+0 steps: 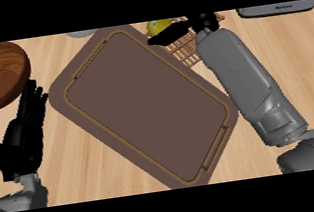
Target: Pick the lemon from the tray and place it in the tiered shelf
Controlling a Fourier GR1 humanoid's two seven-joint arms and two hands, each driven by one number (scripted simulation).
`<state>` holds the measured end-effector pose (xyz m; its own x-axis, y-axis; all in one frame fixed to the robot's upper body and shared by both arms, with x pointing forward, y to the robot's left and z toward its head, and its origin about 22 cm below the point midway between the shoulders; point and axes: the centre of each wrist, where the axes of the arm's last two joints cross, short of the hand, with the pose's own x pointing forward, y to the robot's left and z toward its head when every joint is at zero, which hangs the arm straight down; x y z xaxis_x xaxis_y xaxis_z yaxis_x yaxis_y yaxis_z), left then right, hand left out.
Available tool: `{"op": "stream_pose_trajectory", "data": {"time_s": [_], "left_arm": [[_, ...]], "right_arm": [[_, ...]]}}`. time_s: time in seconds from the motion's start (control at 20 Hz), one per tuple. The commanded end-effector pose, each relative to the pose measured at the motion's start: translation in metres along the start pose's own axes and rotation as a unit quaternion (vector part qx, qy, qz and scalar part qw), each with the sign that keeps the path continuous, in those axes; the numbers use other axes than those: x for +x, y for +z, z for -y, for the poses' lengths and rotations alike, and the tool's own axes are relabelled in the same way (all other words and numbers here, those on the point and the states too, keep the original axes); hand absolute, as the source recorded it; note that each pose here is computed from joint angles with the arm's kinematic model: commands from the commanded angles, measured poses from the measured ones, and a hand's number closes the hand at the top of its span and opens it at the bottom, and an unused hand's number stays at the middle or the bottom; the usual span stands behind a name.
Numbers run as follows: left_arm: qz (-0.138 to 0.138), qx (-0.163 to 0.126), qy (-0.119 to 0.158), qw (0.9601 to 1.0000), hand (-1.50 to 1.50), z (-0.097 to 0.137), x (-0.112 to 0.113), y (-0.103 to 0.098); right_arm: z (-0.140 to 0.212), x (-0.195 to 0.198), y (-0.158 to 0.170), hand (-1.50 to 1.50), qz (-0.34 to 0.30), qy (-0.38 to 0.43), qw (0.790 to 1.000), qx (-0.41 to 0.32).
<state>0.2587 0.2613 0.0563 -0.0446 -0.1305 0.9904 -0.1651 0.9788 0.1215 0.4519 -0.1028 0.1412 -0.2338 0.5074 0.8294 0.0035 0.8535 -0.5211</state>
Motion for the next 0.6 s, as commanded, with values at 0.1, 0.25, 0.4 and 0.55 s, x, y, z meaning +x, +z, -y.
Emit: {"op": "stream_pose_trajectory", "data": {"time_s": [0.1, 0.25, 0.4, 0.55], "left_arm": [[-0.004, 0.004, 0.002, 1.0, 0.0, -0.018, 0.003, 0.012], [-0.006, 0.01, -0.003, 0.9999, 0.0, -0.005, -0.002, 0.01], [-0.014, 0.004, -0.006, 0.9999, 0.0, -0.007, 0.013, 0.004], [-0.015, 0.01, 0.001, 0.9998, 0.0, -0.008, 0.001, -0.004]], "right_arm": [[0.028, 0.007, -0.006, -1.5, 0.016, -0.082, 0.996, -0.041], [0.049, 0.003, -0.009, -1.5, -0.005, -0.085, 0.994, -0.072], [0.099, 0.004, -0.009, -1.5, -0.029, -0.098, 0.988, -0.115], [0.143, -0.001, -0.004, -1.5, -0.054, -0.098, 0.986, -0.122]]}}
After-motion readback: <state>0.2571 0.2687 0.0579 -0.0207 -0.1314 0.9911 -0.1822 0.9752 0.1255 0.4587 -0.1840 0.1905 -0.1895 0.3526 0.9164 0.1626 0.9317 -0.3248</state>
